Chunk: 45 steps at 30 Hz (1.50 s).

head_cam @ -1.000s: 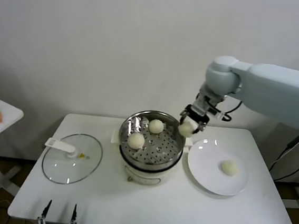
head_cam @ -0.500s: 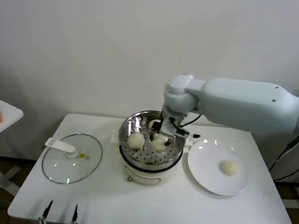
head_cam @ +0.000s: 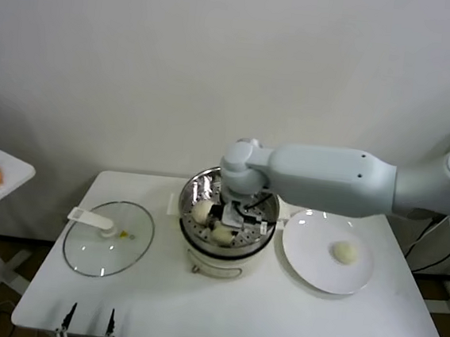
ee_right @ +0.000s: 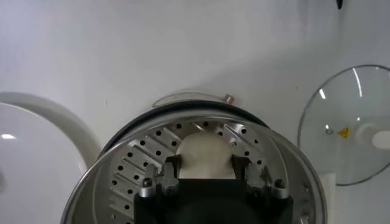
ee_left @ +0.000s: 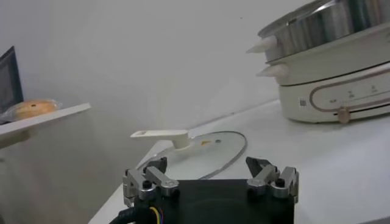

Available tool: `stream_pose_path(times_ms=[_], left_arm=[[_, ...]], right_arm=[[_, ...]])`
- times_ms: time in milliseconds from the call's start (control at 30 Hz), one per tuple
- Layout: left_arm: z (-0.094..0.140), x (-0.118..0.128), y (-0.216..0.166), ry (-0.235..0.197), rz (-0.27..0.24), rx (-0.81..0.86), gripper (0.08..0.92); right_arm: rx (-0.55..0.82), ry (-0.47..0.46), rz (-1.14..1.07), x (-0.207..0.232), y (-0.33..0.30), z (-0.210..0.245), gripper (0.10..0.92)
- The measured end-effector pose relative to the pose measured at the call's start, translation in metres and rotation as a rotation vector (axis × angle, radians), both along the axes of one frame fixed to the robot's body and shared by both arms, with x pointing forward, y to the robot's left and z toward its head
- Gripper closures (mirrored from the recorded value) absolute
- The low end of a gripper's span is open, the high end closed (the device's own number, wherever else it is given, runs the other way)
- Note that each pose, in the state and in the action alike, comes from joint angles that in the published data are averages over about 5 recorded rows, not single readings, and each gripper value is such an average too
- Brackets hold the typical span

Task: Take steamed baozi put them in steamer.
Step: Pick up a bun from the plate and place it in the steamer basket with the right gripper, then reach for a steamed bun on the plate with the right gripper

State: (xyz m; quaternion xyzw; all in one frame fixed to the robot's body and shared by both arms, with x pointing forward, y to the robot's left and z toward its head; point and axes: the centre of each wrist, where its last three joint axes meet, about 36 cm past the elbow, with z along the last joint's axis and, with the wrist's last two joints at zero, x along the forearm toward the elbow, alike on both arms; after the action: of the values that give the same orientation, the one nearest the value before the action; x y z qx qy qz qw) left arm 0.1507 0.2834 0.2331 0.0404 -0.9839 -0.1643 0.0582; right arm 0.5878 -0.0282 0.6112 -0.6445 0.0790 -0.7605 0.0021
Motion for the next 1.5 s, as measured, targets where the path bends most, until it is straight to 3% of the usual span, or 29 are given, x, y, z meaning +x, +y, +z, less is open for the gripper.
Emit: stream_pose_path(times_ms=[233, 467, 567, 800, 1033, 1500], left_arm=[[0.0, 0.0, 0.0, 0.0, 0.001, 0.0, 0.177], [0.001, -0.001, 0.002, 0.0, 0.001, 0.002, 0.177], [0.002, -0.001, 0.002, -0.001, 0.0, 0.003, 0.177], [0.004, -0.001, 0.002, -0.003, -0.004, 0.006, 0.177], [0.004, 0.0, 0.002, -0.003, -0.01, 0.008, 0.177], [0.002, -0.001, 0.004, 0.004, -0.012, 0.01, 0.177]], right_arm=[[0.005, -0.001, 0.003, 0.003, 0.001, -0.008, 0.409], [0.014, -0.004, -0.001, 0.007, -0.003, -0.003, 0.235], [0.01, -0.004, -0.019, 0.012, -0.009, 0.005, 0.205], [-0.013, -0.001, -0.153, 0.035, -0.044, 0.041, 0.2], [-0.019, 0.026, -0.436, 0.064, -0.112, 0.066, 0.2], [0.021, 0.097, -0.943, 0.091, -0.264, 0.032, 0.2]])
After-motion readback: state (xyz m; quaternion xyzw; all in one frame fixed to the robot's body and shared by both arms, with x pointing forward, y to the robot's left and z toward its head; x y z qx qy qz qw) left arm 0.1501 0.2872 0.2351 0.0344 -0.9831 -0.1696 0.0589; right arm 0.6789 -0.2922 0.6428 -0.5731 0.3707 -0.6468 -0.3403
